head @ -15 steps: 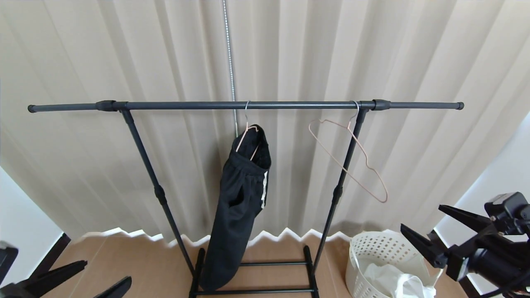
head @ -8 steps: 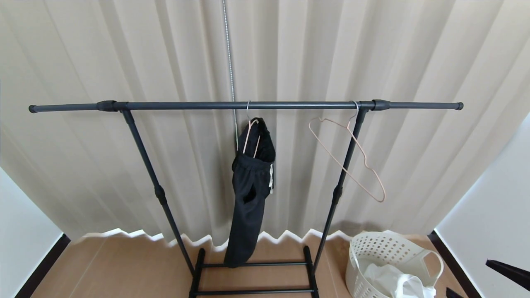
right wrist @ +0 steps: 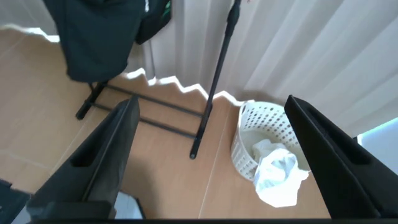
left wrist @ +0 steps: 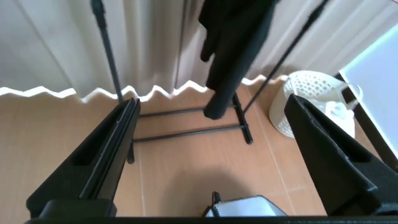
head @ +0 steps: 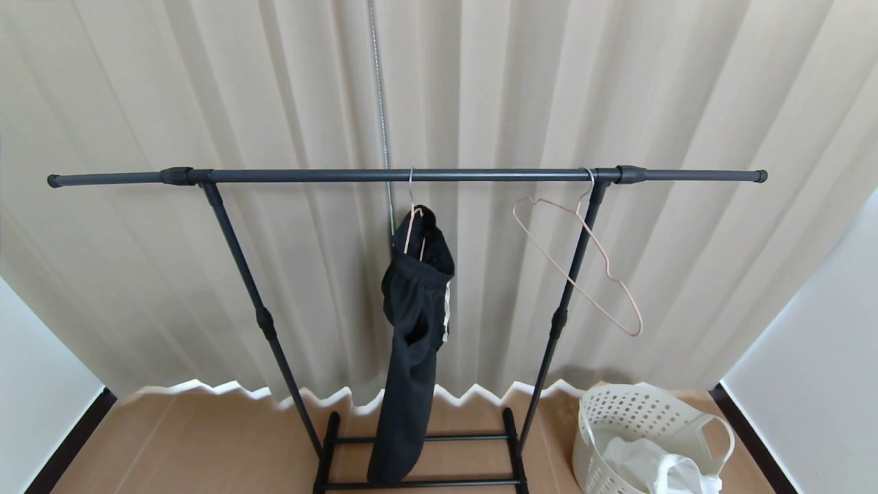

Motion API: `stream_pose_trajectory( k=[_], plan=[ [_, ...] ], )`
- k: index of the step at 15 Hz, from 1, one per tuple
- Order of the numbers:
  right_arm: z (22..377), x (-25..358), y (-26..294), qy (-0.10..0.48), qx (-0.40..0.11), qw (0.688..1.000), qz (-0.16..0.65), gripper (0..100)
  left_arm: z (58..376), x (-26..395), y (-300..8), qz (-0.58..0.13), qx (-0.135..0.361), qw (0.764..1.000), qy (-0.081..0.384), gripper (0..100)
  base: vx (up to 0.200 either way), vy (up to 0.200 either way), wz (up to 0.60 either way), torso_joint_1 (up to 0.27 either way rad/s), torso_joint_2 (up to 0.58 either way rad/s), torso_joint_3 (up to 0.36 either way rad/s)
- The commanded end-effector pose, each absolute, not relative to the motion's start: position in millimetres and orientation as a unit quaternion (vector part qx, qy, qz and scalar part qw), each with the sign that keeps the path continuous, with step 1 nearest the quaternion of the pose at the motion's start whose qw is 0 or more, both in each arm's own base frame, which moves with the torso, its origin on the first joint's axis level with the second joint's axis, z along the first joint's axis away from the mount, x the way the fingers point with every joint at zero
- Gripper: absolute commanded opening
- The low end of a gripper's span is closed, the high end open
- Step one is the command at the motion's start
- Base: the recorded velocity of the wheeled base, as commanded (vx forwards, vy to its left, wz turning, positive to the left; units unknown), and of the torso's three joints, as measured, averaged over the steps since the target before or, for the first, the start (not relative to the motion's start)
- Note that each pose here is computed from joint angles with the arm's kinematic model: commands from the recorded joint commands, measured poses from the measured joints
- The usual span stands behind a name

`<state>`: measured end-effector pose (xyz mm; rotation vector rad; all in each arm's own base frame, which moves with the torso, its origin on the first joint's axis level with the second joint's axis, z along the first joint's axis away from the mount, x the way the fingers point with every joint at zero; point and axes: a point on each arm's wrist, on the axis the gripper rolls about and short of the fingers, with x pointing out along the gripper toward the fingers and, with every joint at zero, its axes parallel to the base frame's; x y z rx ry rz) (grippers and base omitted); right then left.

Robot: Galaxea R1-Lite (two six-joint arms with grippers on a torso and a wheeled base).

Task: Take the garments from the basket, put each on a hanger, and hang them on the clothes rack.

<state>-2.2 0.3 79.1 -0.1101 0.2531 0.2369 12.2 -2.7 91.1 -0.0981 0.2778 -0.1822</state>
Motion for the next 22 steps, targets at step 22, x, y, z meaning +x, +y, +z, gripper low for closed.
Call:
stream_pose_trajectory(
  k=[22],
  plan=[
    [76.3,-22.8,0.2,-0.004,0.0,1.0,0.008,100,79.3,-22.9,0.1,-0.001,-0.002,1.0,-0.018,100,0.0,0.0,0.0,0.0,0.0,0.0]
  ],
)
